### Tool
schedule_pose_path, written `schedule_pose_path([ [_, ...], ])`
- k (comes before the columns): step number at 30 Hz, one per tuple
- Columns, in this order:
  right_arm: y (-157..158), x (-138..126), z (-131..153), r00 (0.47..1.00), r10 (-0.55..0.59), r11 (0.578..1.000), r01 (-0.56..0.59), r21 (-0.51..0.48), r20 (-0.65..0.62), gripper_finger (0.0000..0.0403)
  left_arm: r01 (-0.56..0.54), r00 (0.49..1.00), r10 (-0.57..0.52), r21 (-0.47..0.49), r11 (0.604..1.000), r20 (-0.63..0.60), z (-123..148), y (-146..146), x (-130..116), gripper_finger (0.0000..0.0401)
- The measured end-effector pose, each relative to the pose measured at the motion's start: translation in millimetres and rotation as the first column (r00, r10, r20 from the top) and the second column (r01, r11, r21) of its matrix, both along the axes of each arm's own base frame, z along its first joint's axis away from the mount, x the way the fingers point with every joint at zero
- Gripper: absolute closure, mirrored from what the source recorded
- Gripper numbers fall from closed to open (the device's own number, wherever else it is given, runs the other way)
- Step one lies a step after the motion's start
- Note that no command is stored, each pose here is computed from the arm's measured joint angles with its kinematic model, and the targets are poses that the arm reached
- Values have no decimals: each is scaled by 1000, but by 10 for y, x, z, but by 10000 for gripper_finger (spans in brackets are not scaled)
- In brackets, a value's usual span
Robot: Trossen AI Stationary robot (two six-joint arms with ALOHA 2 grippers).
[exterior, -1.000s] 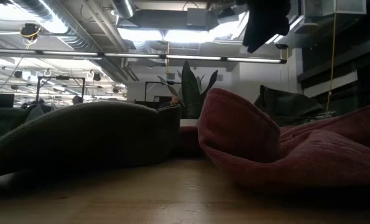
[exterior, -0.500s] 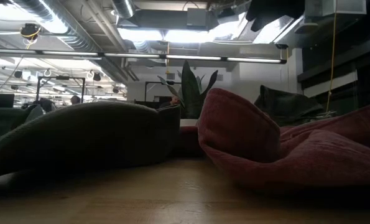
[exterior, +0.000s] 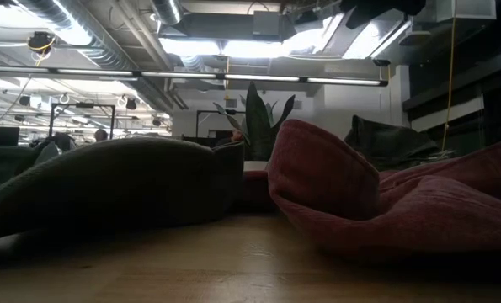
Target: Pick & Place hat
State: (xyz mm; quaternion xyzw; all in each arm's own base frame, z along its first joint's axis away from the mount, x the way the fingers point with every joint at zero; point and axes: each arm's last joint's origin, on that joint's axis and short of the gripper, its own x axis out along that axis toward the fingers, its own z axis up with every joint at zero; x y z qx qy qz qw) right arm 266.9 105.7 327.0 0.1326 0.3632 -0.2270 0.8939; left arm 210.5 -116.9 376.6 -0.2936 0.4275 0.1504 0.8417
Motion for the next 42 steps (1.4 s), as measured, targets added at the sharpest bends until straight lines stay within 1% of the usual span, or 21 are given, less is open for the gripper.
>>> schedule_pose_path([
  [4, 31, 11, 14, 1000, 4, 1000, -4, 16, 27, 234, -111, 993, 111, 22, 994, -37, -217, -243, 140, 230],
  [8, 86, 16, 33, 998, 31, 999, -32, 22, 53, 234, -138, 988, 142, 77, 987, -57, -417, -477, 212, 230],
  [11, 108, 15, 39, 997, 42, 999, -43, 23, 62, 234, -181, 979, 187, 71, 981, -87, -548, -627, 223, 230],
  [13, 111, 18, 41, 997, 42, 999, -44, 24, 65, 234, -246, 963, 250, 54, 968, -97, -625, -714, 214, 230],
  [15, 115, 26, 48, 996, 43, 999, -45, 28, 77, 234, -332, 937, 336, 54, 942, -93, -695, -776, 190, 230],
  [17, 122, 40, 60, 994, 51, 998, -54, 28, 92, 234, -416, 902, 422, 75, 906, -95, -777, -824, 154, 230],
  [21, 140, 77, 96, 988, 77, 996, -81, 21, 134, 234, -575, 793, 594, 154, 804, -137, -917, -825, 70, 230],
  [23, 146, 92, 110, 985, 88, 996, -91, 10, 151, 234, -615, 752, 640, 182, 767, -156, -966, -824, 61, 230],
  [25, 150, 102, 121, 982, 102, 995, -103, -2, 160, 234, -637, 728, 663, 186, 748, -176, -987, -810, 76, 230],
  [27, 150, 104, 123, 981, 108, 994, -108, -8, 160, 234, -643, 722, 663, 164, 748, -197, -990, -789, 123, 230],
  [30, 114, 119, 123, 982, 105, 995, -103, -17, 155, 234, -631, 739, 640, 115, 767, -213, -996, -759, 238, 230],
  [33, 73, 136, 123, 983, 107, 994, -103, -35, 148, 234, -607, 761, 612, 96, 789, -216, -1029, -723, 327, 230],
  [35, 47, 146, 122, 984, 107, 994, -101, -45, 142, 234, -609, 756, 617, 110, 785, -220, -1091, -689, 347, 230],
  [37, 30, 151, 121, 985, 105, 994, -99, -50, 139, 234, -625, 741, 637, 128, 770, -210, -1160, -660, 338, 230],
  [39, 25, 151, 118, 985, 111, 993, -104, -59, 131, 234, -637, 724, 652, 146, 757, -225, -1240, -646, 307, 230],
  [42, 25, 149, 115, 985, 116, 992, -109, -64, 126, 234, -644, 714, 652, 125, 755, -257, -1368, -617, 273, 230],
])
